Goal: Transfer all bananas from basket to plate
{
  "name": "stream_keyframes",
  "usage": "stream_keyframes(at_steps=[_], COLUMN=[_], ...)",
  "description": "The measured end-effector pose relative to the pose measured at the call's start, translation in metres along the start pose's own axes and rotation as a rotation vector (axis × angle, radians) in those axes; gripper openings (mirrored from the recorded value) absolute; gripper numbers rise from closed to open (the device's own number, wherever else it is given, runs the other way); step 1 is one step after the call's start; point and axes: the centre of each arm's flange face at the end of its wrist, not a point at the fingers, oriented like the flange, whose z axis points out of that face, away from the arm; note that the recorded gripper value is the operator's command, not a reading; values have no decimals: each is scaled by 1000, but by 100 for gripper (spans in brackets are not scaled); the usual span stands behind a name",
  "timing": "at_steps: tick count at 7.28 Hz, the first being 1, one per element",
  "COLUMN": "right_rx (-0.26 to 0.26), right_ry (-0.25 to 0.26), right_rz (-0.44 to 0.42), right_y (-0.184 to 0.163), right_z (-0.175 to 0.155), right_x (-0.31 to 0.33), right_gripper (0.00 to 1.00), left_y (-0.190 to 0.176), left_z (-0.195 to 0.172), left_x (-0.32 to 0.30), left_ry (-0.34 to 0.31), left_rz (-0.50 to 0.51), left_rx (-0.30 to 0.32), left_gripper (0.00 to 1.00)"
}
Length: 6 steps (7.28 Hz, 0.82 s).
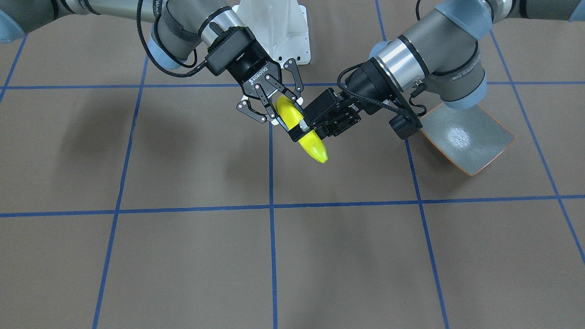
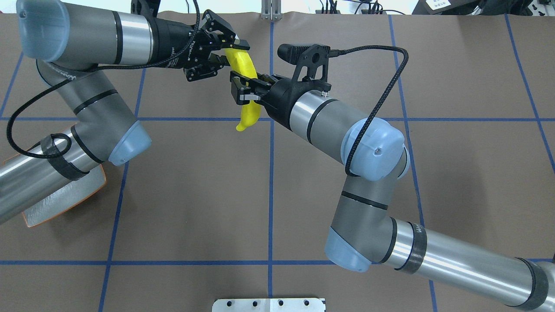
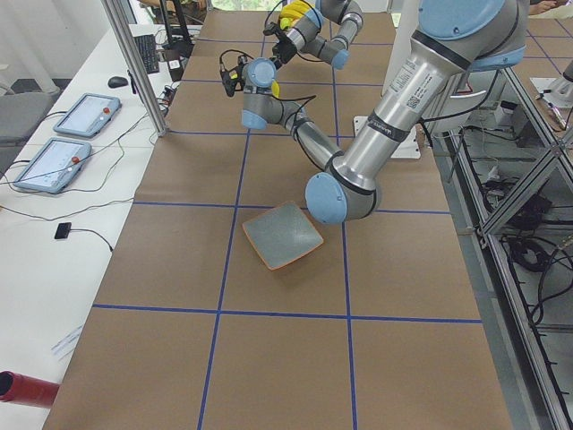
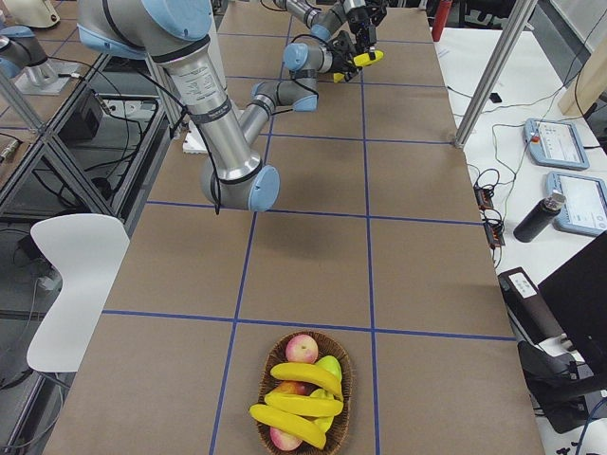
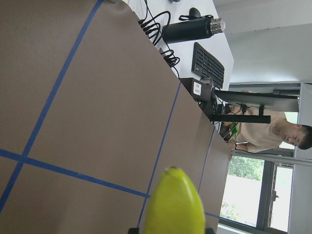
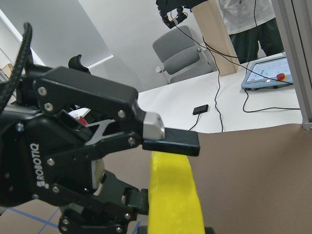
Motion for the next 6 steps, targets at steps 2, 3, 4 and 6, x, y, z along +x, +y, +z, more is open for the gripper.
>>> stream_keyframes(at_steps=[2, 3, 4, 6], right_rx=[6, 8, 4, -22], right_ry=[-20, -25, -24, 29], right_rz=[16, 23, 24, 24], right_y=[-5, -7, -10, -22], right_z=[-7, -10, -11, -9], right_x=[-5, -5, -1, 25], right_gripper=[98, 98, 98, 98], left_y=[0, 1, 1, -1], left_z=[-1, -2, -3, -7], left_x=[0, -1, -2, -4], left_ry=[5, 11, 16, 22], left_rz=[-27, -43, -53, -56], left_rx=[-3, -6, -9, -9], left_gripper=[0, 0, 0, 0])
